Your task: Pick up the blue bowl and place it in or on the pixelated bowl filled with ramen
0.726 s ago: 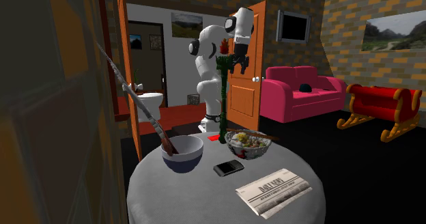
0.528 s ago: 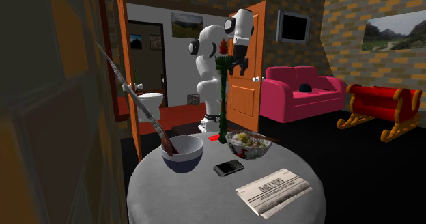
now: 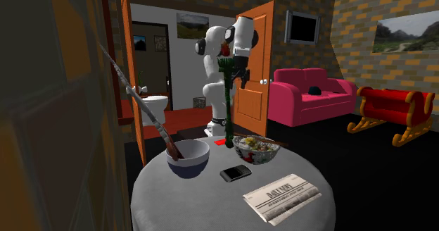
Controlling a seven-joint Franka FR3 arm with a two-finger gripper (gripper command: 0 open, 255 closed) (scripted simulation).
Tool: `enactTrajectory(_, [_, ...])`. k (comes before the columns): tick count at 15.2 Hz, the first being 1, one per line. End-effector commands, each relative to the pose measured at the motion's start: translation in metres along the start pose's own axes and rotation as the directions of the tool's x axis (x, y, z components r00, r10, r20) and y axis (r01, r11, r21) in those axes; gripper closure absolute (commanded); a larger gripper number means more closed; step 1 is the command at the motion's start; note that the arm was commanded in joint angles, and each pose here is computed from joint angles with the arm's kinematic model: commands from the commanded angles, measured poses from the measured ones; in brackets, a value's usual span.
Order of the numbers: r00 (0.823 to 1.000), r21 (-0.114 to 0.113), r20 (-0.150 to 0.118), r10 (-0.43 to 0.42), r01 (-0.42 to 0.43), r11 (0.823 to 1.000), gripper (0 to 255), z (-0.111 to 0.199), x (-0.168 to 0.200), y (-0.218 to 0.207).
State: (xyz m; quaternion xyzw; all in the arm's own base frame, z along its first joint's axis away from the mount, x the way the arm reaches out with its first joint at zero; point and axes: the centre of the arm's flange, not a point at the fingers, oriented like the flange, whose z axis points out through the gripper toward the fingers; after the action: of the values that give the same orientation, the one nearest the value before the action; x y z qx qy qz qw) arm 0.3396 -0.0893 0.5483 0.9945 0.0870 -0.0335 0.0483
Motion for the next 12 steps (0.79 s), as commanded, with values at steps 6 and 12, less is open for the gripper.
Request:
enactTrajectory(6, [1.0, -0.008, -0.012, -0.005, 0.005, 1.0, 0, 0.048, 0.029, 0.072])
enactTrajectory(12, [1.0, -0.013, -0.021, -0.009, 0.008, 1.0, 0, 0.089, 0.054, 0.133])
